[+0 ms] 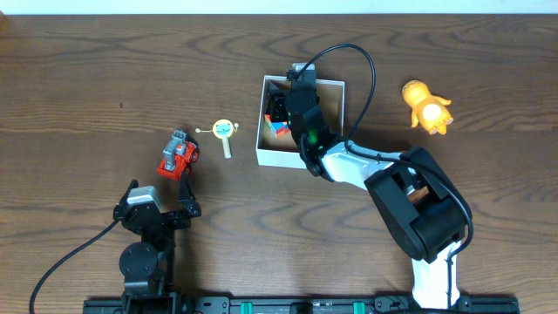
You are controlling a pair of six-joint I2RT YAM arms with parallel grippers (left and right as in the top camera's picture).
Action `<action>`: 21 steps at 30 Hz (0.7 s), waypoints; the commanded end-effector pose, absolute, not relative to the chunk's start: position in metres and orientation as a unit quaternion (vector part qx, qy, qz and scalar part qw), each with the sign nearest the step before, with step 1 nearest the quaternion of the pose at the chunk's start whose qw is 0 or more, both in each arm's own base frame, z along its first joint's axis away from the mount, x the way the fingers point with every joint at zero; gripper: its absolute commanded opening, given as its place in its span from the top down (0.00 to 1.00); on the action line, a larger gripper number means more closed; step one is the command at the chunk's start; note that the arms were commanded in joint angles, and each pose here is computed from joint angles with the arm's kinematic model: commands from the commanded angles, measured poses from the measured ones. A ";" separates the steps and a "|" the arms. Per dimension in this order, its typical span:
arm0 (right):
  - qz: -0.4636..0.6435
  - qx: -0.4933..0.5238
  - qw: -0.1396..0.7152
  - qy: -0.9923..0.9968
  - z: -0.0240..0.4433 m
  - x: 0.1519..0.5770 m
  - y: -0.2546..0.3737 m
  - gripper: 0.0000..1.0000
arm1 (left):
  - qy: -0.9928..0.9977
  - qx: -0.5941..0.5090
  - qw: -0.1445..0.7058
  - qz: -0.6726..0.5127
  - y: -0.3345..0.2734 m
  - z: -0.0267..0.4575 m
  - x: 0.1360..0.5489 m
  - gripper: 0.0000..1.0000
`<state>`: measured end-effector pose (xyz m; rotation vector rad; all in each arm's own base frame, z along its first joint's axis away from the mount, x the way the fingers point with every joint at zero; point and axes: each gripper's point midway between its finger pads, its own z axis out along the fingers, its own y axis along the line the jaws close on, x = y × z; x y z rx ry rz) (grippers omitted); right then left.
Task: Pack container
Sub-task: 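Carry the cube with the right gripper into the white box, then lower the cube into the box corner and open the right gripper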
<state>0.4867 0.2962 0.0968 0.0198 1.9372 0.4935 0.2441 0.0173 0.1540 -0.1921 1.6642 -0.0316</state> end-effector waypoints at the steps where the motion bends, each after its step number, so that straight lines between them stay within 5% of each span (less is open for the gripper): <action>1: 0.206 -0.005 0.548 0.811 0.101 0.489 0.304 0.36 | 0.758 -0.081 0.648 -0.007 0.017 0.135 0.243 0.02; 13: 0.117 -0.175 0.525 0.824 0.121 0.472 0.305 0.40 | 0.758 -0.081 0.648 -0.007 0.017 0.135 0.243 0.02; 18: 0.098 -0.197 0.491 0.843 0.123 0.457 0.296 0.12 | 0.758 -0.081 0.648 -0.007 0.017 0.135 0.243 0.02; 21: 0.098 -0.197 0.491 0.843 0.132 0.454 0.294 0.10 | 0.758 -0.081 0.648 -0.007 0.017 0.135 0.243 0.02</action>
